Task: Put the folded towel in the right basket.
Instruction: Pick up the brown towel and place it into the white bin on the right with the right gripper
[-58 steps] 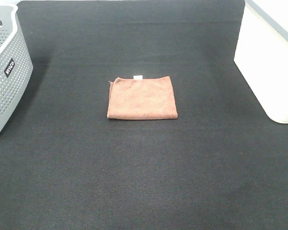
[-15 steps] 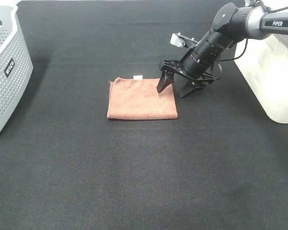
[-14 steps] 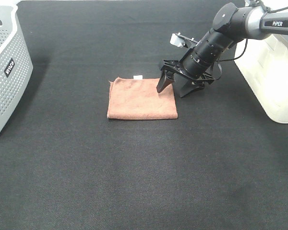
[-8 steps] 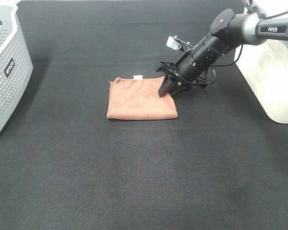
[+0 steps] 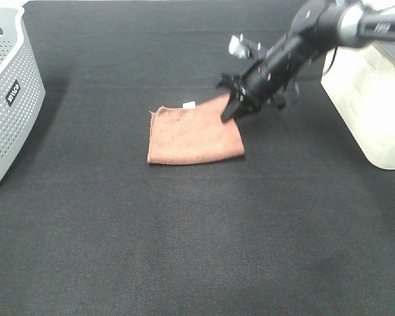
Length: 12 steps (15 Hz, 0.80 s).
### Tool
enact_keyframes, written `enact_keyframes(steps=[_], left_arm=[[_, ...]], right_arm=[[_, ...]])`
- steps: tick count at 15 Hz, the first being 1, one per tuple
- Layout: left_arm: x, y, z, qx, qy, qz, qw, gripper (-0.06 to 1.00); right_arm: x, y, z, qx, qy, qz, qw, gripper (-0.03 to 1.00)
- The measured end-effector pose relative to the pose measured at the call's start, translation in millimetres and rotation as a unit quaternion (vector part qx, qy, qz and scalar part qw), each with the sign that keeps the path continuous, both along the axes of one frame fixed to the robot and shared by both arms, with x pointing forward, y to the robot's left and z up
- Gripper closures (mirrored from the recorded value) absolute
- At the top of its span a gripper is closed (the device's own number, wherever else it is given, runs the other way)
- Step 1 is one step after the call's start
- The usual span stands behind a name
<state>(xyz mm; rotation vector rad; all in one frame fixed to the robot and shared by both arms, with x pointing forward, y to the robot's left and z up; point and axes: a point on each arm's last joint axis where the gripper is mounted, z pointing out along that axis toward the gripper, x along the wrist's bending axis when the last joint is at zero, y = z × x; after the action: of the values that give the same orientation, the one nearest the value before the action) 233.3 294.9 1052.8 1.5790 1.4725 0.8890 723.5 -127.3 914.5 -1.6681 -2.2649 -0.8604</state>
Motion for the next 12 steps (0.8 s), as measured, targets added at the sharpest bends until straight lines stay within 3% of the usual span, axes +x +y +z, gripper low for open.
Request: enact_keyframes(steps=[5, 8, 12], left_arm=[[0, 0, 0, 0.0, 0.0, 0.0, 1.0, 0.07], [0, 0, 0, 0.0, 0.0, 0.0, 1.0, 0.07], [0, 0, 0, 0.0, 0.0, 0.0, 1.0, 0.07]], right_arm=[[-31, 36, 73, -0.053, -0.07, 0.073, 0.993, 0.96], [-48, 18, 140, -0.094, -0.124, 0.043, 0.987, 0.96], [-77, -10, 214, -0.158, -0.199, 0.013, 0.967, 0.96]])
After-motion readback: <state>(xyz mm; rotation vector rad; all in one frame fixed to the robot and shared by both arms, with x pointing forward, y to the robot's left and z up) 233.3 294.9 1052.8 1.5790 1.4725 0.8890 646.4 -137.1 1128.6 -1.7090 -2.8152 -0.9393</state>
